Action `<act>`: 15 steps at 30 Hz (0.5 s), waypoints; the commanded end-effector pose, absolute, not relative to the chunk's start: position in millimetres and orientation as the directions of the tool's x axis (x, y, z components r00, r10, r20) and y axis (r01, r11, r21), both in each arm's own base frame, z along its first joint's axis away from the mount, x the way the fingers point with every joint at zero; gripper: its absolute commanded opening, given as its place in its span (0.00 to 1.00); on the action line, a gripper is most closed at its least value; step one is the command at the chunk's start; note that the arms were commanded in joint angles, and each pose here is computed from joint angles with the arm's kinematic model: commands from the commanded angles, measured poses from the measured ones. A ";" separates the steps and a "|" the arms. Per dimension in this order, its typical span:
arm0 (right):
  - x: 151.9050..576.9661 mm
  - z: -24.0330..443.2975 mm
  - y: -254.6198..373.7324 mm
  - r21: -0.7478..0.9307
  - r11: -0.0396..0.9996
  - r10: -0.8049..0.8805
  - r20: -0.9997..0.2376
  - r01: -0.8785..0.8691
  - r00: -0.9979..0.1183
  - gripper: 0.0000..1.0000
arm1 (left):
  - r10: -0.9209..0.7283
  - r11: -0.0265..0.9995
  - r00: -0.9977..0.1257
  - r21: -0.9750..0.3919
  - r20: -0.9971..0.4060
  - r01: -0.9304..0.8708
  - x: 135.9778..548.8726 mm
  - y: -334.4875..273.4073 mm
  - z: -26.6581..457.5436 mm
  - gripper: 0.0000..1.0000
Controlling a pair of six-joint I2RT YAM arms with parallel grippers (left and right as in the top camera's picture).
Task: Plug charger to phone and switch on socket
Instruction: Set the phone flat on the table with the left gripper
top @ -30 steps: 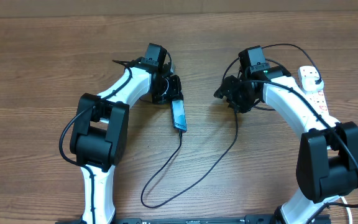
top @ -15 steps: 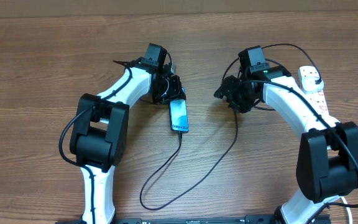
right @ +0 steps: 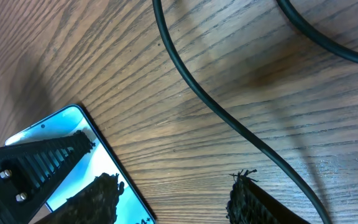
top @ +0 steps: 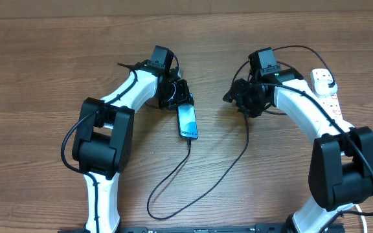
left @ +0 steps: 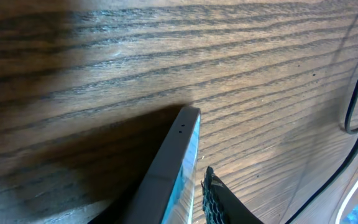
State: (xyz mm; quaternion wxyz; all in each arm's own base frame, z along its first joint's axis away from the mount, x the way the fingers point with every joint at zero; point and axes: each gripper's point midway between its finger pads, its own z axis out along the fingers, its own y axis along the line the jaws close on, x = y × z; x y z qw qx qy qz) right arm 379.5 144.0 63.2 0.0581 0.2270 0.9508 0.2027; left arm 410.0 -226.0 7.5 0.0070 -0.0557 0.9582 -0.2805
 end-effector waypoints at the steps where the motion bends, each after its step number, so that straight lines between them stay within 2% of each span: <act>1: 384.1 76.3 141.6 0.428 0.816 0.455 -0.058 0.390 -0.889 0.60 | -0.122 0.861 -0.991 -0.492 0.054 -0.133 398.2 -219.7 -5.0 0.33; 5: 384.0 76.1 141.5 0.427 0.816 0.455 -0.058 0.390 -0.889 0.59 | -0.129 0.875 -0.989 -0.461 0.073 -0.148 392.9 -214.0 -8.1 0.41; 10: 384.2 76.3 141.6 0.428 0.816 0.455 -0.058 0.390 -0.889 0.59 | -0.135 0.890 -0.987 -0.427 0.090 -0.161 387.6 -207.9 -11.1 0.42; 15: 384.1 76.3 141.6 0.428 0.816 0.455 -0.058 0.390 -0.889 0.59 | -0.139 0.899 -0.986 -0.405 0.096 -0.167 385.4 -204.1 -12.8 0.48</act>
